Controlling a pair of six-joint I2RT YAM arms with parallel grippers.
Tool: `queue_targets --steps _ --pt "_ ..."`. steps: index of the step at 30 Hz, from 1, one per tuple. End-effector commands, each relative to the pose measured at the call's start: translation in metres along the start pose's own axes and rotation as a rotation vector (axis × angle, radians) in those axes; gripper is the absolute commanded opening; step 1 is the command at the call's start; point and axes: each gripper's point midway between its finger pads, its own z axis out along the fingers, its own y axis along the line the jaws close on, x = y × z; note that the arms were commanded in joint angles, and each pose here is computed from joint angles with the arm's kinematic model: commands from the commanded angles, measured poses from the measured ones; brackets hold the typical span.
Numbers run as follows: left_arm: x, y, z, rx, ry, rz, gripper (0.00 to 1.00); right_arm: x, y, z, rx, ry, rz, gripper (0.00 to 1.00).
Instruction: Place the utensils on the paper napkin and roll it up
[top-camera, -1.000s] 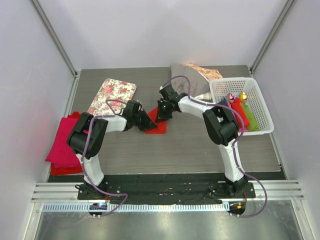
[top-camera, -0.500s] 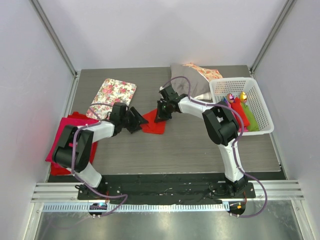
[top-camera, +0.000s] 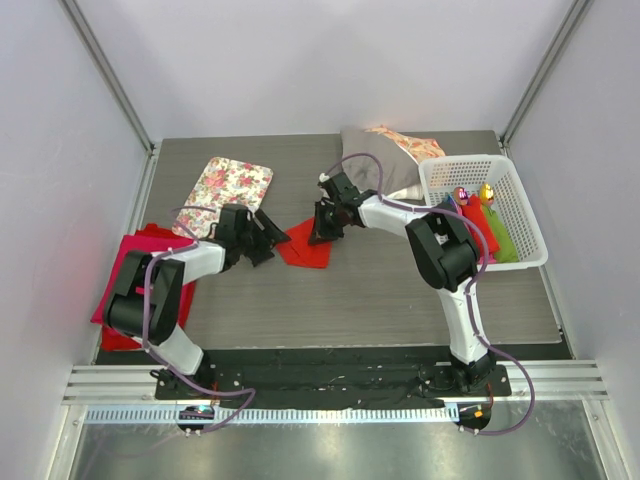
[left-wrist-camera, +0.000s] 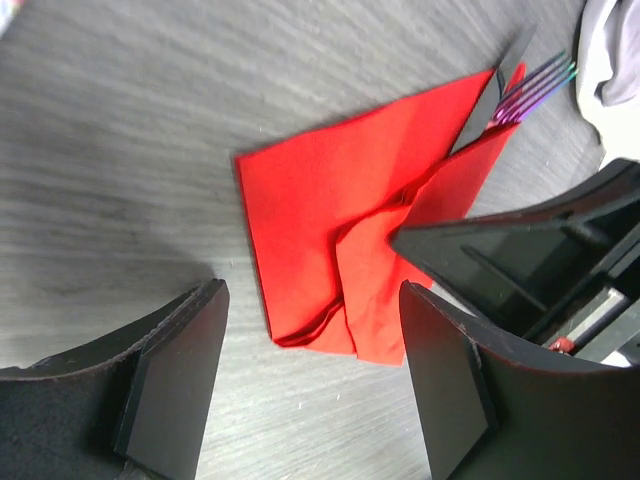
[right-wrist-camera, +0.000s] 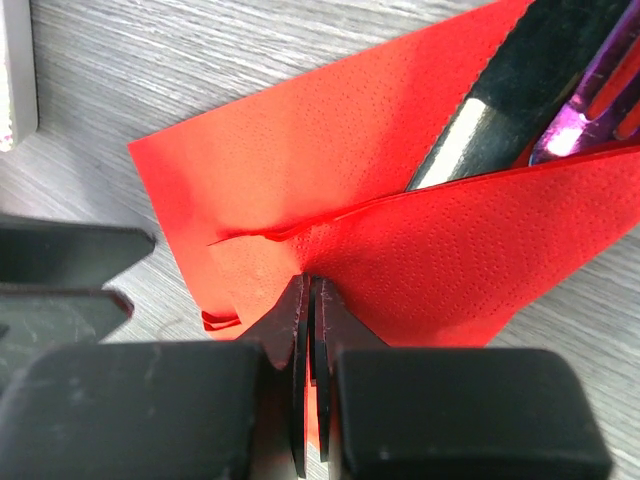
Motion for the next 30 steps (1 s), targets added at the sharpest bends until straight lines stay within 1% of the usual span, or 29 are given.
queue_targets --steps 1,8,10,11,13,17,20,23,30 --pt "-0.018 0.005 0.011 -0.030 -0.048 0.038 0.73 0.042 -0.033 0.009 0.082 0.114 -0.028 0.01" --pt "-0.011 0.014 0.026 -0.034 -0.021 0.043 0.70 0.054 -0.045 0.006 0.072 0.156 -0.031 0.01" --pt "-0.005 0.011 0.031 0.005 0.002 0.027 0.68 0.056 -0.048 0.007 0.073 0.165 -0.032 0.01" --pt "-0.006 0.007 0.036 0.043 -0.006 0.020 0.68 0.057 -0.048 0.008 0.072 0.169 -0.032 0.01" --pt "-0.001 0.004 0.040 0.086 0.008 -0.020 0.67 0.060 -0.049 0.009 0.070 0.178 -0.026 0.01" --pt "-0.006 -0.012 0.047 0.189 -0.017 -0.050 0.66 0.059 -0.049 0.010 0.068 0.179 -0.027 0.01" --pt "-0.014 -0.022 0.050 0.237 -0.047 -0.040 0.66 0.059 -0.049 0.011 0.067 0.180 -0.027 0.01" --pt "-0.018 -0.028 0.057 0.253 -0.043 -0.028 0.67 0.060 -0.049 0.011 0.068 0.184 -0.024 0.01" --pt "-0.012 -0.016 0.068 0.197 -0.006 -0.008 0.70 0.059 -0.050 0.011 0.068 0.183 -0.023 0.01"
